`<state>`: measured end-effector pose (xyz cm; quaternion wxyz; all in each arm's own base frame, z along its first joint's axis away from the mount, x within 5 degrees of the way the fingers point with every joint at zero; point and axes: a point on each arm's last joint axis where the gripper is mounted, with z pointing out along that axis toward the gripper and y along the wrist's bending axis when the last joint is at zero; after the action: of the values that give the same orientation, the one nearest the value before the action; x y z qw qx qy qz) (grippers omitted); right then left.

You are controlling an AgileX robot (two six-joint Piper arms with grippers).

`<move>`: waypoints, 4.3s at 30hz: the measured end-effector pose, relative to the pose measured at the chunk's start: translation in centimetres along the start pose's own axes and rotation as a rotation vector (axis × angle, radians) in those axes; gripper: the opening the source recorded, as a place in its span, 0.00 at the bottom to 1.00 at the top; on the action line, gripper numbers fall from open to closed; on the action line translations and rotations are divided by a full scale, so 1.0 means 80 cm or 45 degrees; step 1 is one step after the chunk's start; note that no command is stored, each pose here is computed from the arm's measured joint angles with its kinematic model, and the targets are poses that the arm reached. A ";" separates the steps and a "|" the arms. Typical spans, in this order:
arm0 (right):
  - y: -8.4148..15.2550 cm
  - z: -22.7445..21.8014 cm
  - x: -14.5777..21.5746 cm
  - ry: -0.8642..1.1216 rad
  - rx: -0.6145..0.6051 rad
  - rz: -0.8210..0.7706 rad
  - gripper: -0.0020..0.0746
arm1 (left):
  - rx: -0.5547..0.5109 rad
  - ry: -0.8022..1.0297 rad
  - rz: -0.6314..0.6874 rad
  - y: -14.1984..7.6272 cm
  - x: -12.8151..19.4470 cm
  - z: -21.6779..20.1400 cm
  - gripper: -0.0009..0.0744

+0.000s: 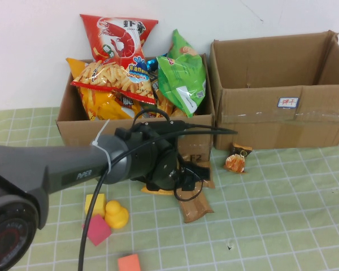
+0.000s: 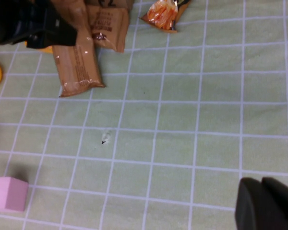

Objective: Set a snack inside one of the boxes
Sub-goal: Pick up the biscuit

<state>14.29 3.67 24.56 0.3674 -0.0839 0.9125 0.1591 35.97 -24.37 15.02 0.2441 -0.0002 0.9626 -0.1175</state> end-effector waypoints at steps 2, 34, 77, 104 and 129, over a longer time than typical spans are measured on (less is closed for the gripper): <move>0.000 0.000 0.000 -0.002 0.001 -0.005 0.02 | 0.003 0.007 -0.014 0.000 0.001 0.001 0.43; -0.002 0.003 0.003 -0.014 0.016 -0.001 0.02 | -0.126 -0.045 -0.096 -0.029 0.027 -0.003 0.78; -0.002 0.003 0.003 -0.014 0.016 -0.001 0.02 | -0.034 -0.084 -0.083 -0.039 0.023 0.000 0.30; -0.002 0.003 0.003 -0.019 0.012 0.008 0.02 | -0.014 0.012 0.087 -0.041 0.031 -0.003 0.91; -0.002 0.003 0.002 -0.021 0.009 0.014 0.02 | -0.023 0.022 0.187 -0.038 0.042 0.029 0.72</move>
<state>14.33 3.61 24.25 0.3743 -0.0765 0.9104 0.1586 33.96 -28.02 12.13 0.2438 0.0694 0.9631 -0.0904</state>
